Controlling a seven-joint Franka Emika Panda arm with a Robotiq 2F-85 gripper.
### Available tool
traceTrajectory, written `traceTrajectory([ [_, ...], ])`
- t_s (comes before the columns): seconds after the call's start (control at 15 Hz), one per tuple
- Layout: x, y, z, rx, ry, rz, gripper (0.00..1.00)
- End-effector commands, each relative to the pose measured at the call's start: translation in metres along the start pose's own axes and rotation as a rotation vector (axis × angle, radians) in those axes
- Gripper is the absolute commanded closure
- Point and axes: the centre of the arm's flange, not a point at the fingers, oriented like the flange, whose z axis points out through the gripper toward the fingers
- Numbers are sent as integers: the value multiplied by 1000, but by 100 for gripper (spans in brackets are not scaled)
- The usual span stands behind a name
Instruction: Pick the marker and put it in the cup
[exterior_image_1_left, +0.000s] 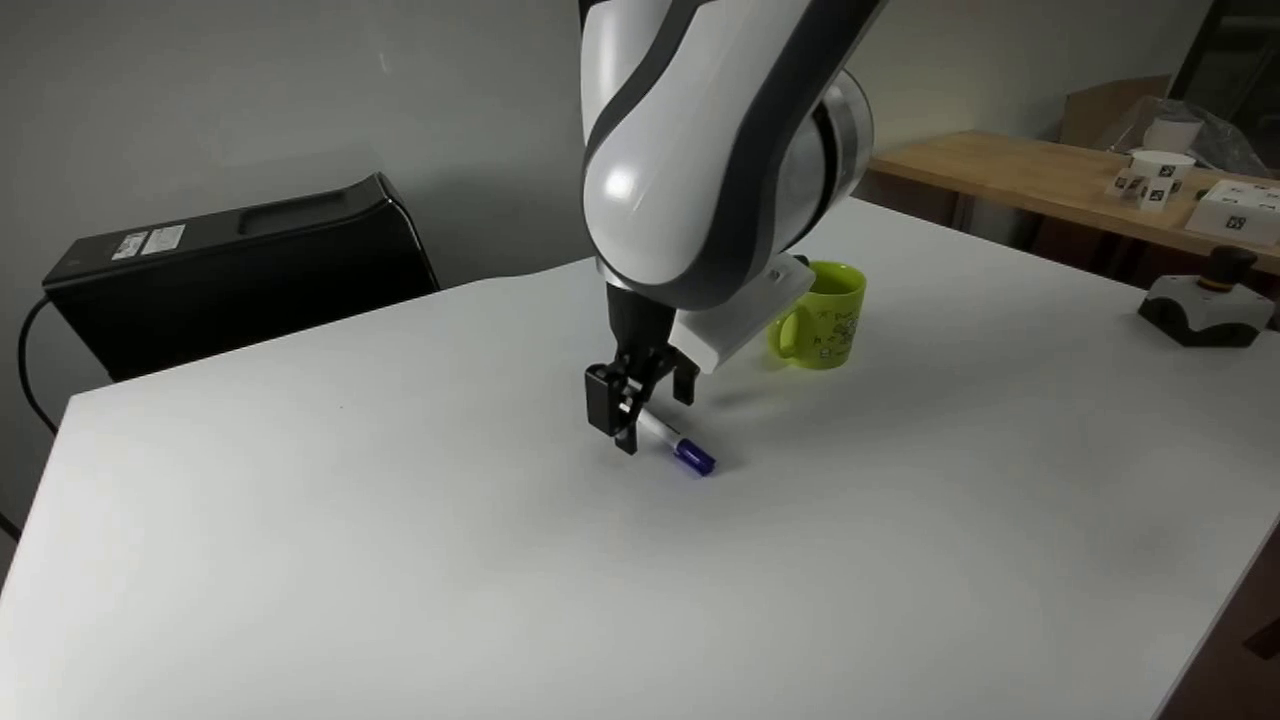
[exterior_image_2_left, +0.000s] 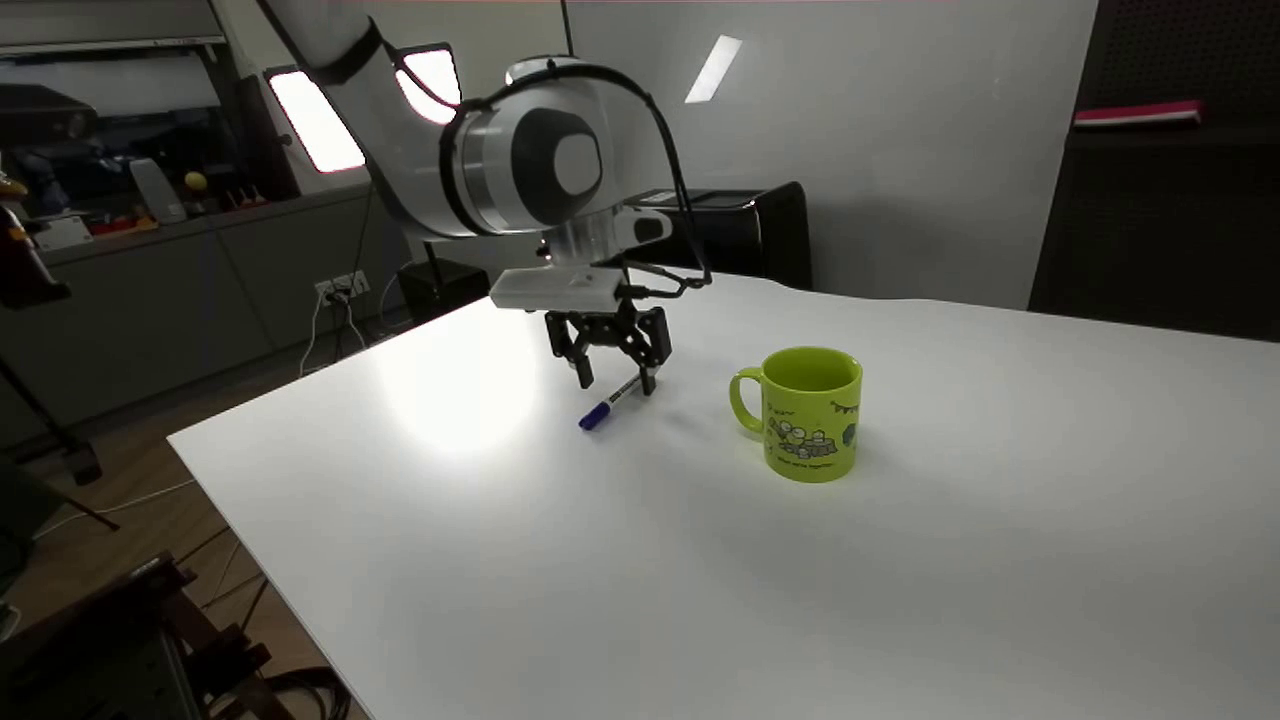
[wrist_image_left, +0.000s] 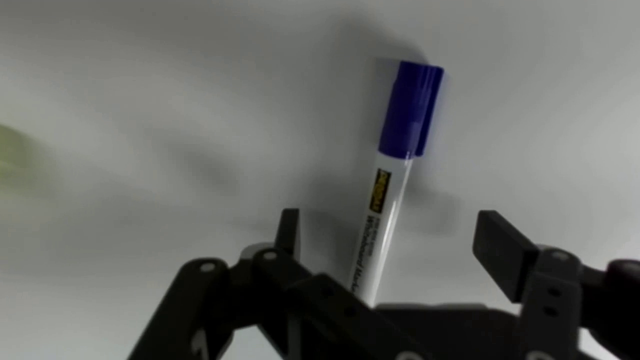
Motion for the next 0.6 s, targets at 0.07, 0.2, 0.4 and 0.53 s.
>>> traceTrajectory([
  [0.07,14,0,6,-16,-10,32,49],
  [0.2,14,2,8,-14,-13,35,61],
  [0.4,16,4,7,-13,-15,42,82],
  [0.53,17,8,6,-9,-28,49,95],
])
